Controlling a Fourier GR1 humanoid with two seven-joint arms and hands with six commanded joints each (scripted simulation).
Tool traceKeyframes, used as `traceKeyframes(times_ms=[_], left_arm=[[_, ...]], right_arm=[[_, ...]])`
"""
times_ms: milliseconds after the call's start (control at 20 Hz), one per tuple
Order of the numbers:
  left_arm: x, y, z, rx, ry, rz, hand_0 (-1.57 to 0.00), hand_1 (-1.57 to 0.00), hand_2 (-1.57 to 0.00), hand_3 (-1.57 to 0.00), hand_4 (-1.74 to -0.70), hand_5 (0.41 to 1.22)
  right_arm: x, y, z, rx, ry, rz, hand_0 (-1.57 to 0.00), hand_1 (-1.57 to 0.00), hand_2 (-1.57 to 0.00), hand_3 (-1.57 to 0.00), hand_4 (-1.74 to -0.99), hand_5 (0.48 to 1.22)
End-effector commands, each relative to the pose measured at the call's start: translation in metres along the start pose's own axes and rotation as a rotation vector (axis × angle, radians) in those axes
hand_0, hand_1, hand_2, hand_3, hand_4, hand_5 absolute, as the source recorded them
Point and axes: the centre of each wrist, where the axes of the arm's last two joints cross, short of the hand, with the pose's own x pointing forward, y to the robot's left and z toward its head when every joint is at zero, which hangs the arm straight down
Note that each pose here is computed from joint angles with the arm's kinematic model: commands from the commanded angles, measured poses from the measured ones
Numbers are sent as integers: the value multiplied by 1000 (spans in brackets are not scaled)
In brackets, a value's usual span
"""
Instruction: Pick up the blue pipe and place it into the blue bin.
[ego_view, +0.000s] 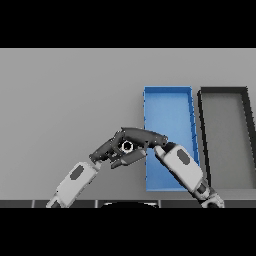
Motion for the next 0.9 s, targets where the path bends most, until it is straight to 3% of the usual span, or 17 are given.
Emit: traceKeyframes(times_ms=[0, 100, 150, 250, 400, 650, 850], left_arm=[[1, 2, 2, 8, 3, 0, -1486, -1478, -1390, -1465, -1719, 1221], [2, 2, 3, 14, 4, 10, -1516, -1512, -1388, -1503, -1727, 1221], [2, 4, 2, 19, -16, -13, -1435, -1354, -1221, -1333, -1648, 1221], [0, 8, 2, -28, -20, -110, -925, -866, -781, -853, -1415, 1221], [-3, 11, 6, -96, 4, -199, -473, -443, -399, -436, -1143, 1187], [-4, 13, 4, -77, 37, -235, -154, -145, -130, -142, -942, 785], [-5, 12, 6, -69, 41, -225, -63, -59, -53, -58, -887, 638]], right_arm=[[0, 0, -1, 0, 12, 3, -1498, -1496, -1500, -1468, -1465, 1118], [-1, 0, 1, -17, -3, -25, -1524, -1523, -1525, -1505, -1475, 1155], [0, 2, 1, -25, -13, -48, -1533, -1533, -1534, -1518, -1480, 1168], [-1, 4, 2, -35, -10, -73, -1547, -1546, -1548, -1537, -1487, 1187], [-1, 5, 4, -27, 22, -60, -1559, -1558, -1559, -1554, -1491, 1204], [0, 4, 2, -22, 10, -66, -1567, -1567, -1567, -1565, -1496, 1215], [3, 5, 0, -22, 13, -43, -1569, -1569, -1569, -1569, -1493, 1219]])
